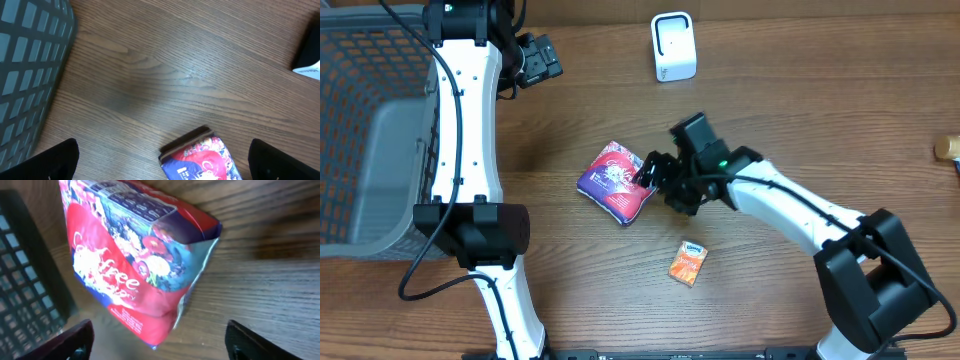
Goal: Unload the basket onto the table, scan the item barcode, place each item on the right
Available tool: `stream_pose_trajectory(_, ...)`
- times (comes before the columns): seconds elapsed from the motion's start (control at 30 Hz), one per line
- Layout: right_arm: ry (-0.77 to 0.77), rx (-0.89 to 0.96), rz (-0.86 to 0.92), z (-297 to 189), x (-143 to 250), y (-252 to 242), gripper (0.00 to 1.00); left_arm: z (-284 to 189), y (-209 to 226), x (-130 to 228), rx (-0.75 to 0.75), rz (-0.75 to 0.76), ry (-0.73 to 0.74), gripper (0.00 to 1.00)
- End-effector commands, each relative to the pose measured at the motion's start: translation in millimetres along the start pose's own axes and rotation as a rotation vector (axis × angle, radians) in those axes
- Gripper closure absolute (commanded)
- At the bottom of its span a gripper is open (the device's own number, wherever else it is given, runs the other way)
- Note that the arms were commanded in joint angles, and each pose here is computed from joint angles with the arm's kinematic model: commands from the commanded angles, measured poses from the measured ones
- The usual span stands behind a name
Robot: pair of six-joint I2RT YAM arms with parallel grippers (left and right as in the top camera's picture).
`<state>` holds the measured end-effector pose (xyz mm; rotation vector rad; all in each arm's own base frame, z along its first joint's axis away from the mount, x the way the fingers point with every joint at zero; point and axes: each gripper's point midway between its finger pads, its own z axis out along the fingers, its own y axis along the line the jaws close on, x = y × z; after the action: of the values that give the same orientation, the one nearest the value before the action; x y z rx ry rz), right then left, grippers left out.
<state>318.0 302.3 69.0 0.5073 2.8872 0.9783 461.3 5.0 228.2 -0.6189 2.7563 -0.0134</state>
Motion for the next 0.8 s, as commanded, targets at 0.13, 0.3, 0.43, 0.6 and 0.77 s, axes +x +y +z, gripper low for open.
stream_pose_trajectory(0.13,-0.065,0.009,0.04,24,1,6,0.2,0,0,0,0.007,0.008,0.003,0.0)
stream_pose_trajectory(0.3,-0.037,0.061,0.058,53,6,-13,0.25,0,0,0,0.007,0.008,0.003,0.0)
stream_pose_trajectory(0.43,-0.035,0.089,0.066,60,5,-23,0.3,0,0,0,0.007,0.008,0.003,0.0)
stream_pose_trajectory(0.6,-0.05,0.095,0.063,59,0,-24,0.65,0,0,0,0.007,0.008,0.003,0.0)
stream_pose_trajectory(0.77,-0.009,0.019,0.019,41,-7,-11,0.96,0,0,0,0.007,0.008,0.003,0.0)
